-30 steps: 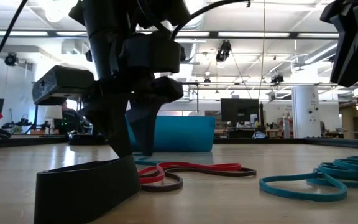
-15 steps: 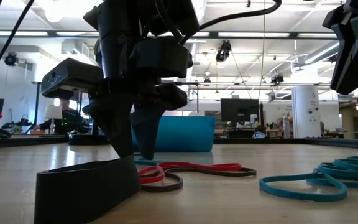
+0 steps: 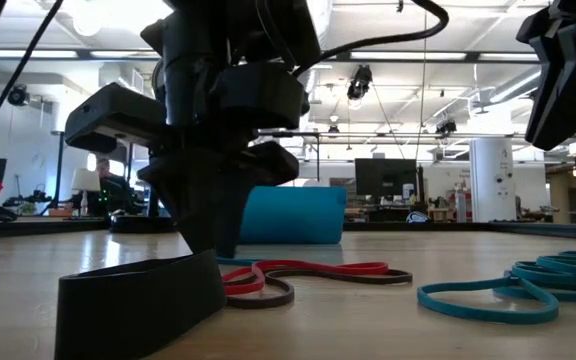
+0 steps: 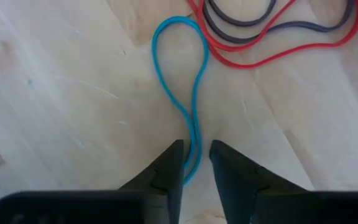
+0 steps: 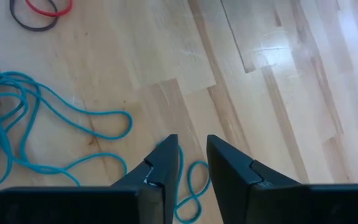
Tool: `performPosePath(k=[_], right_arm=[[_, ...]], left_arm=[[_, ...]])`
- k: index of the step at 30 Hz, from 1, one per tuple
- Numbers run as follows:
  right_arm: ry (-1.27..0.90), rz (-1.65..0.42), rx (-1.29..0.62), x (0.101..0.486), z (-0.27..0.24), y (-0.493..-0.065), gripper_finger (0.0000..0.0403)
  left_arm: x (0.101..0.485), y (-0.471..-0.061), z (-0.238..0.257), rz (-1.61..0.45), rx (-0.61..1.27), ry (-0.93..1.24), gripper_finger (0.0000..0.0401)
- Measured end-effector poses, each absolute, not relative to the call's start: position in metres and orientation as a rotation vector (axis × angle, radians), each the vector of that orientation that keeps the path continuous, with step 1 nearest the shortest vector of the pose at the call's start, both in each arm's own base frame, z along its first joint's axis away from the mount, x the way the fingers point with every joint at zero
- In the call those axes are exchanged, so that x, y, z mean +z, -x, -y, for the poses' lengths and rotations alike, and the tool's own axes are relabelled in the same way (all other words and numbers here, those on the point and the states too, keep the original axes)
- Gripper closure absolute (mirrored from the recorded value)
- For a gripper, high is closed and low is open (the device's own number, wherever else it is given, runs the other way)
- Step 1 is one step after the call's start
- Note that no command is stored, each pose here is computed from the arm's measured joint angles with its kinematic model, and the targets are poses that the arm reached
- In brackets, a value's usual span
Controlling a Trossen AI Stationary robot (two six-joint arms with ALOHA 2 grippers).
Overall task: Pick and place rubber bands into bin
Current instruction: Put the blue rubber band into the blue bin
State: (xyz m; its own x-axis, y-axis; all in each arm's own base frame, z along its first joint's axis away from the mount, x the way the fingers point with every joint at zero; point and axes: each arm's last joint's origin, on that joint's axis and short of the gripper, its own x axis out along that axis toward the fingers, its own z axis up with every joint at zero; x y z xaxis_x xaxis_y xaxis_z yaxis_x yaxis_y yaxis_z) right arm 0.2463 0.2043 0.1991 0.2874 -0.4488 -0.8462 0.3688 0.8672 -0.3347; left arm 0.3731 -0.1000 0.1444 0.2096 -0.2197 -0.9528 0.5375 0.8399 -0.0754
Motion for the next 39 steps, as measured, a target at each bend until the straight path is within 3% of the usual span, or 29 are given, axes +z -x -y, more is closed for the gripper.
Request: performPosePath(k=[14,20,25,39], right_arm=[[0.072,-1.152,-0.543,0.199,-0.205,-0.247,0.0331],[0.075,-1.153,-0.54,0.199,-0.205,-0.247,0.0335],[0.084,-1.156,-0.534,0.199,-0.205,-0.247,0.0335],[0.097,-1.157,-0.538,0.196,-0.204,-0.245,0.0335]], left_arm=[[0.141,-0.372,0.094,-1.273,-0.533,-0.258,0.0394],[0.148,-0.37,0.095,-1.287,-0.53,-0.27,0.04],[0.161,-0.36,0.092,-1.31,-0.515,-0.29,0.0401],[0.232,-0.342,0.085,-1.113,-0.419,-0.365,0.0401]])
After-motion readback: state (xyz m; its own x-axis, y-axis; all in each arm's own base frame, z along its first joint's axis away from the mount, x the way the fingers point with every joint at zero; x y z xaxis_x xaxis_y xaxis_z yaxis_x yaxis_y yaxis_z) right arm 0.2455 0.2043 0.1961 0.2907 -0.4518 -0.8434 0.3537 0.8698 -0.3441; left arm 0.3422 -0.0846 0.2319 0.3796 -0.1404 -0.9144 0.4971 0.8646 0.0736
